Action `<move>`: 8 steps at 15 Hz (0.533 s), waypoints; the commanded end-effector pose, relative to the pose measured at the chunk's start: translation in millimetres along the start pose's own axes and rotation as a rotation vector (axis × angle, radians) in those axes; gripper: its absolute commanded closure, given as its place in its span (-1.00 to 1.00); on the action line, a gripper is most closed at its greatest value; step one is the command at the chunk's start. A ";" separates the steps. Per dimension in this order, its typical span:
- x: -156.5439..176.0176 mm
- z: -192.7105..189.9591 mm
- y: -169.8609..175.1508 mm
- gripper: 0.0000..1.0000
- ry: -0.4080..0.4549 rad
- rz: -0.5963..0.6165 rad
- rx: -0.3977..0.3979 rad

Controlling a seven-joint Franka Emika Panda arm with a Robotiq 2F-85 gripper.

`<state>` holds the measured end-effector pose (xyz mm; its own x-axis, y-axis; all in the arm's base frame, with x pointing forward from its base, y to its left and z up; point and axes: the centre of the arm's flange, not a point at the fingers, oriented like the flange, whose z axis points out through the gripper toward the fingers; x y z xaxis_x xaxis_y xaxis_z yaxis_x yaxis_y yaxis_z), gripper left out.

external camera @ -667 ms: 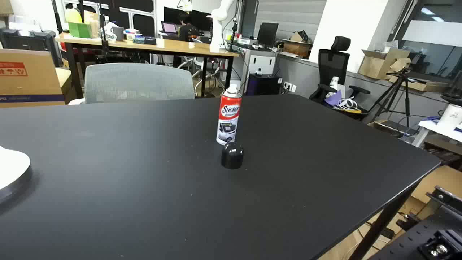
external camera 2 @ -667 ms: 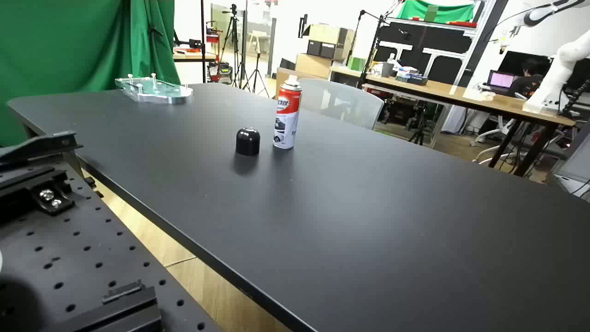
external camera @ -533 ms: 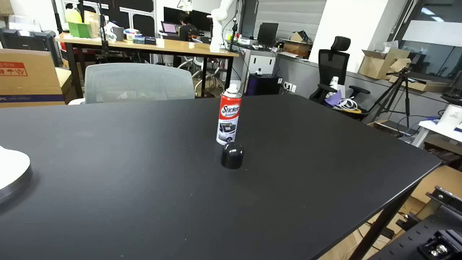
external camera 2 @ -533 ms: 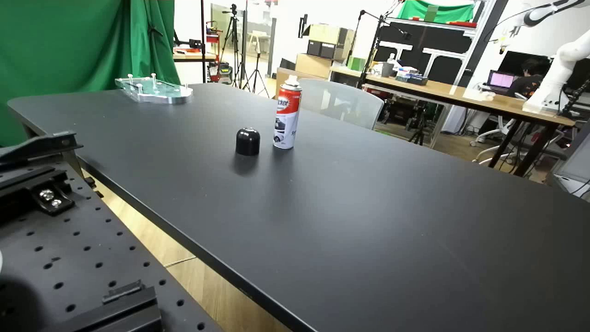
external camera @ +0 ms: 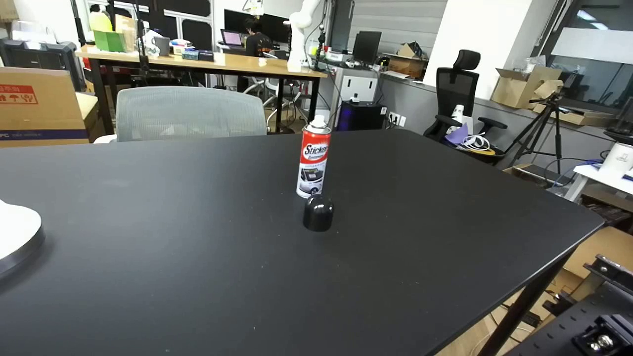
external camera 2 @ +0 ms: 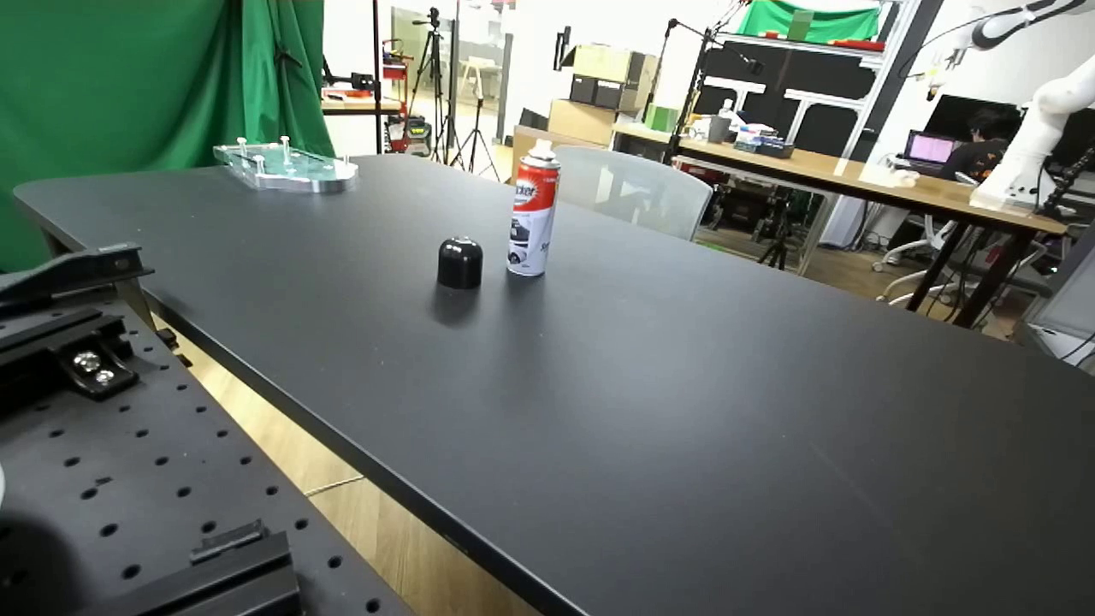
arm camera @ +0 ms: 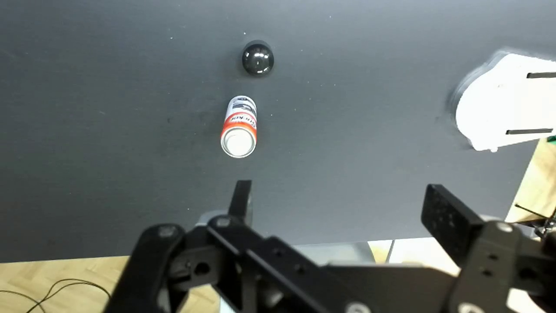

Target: Pick up the lid and close the bottle

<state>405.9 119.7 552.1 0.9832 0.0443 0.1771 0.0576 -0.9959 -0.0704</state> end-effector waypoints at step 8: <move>-7.1 60.0 4.0 -1.00 -0.021 -0.018 -0.065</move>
<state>407.6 119.4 527.6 0.9856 0.0557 0.1595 0.0637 -0.9969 -0.0457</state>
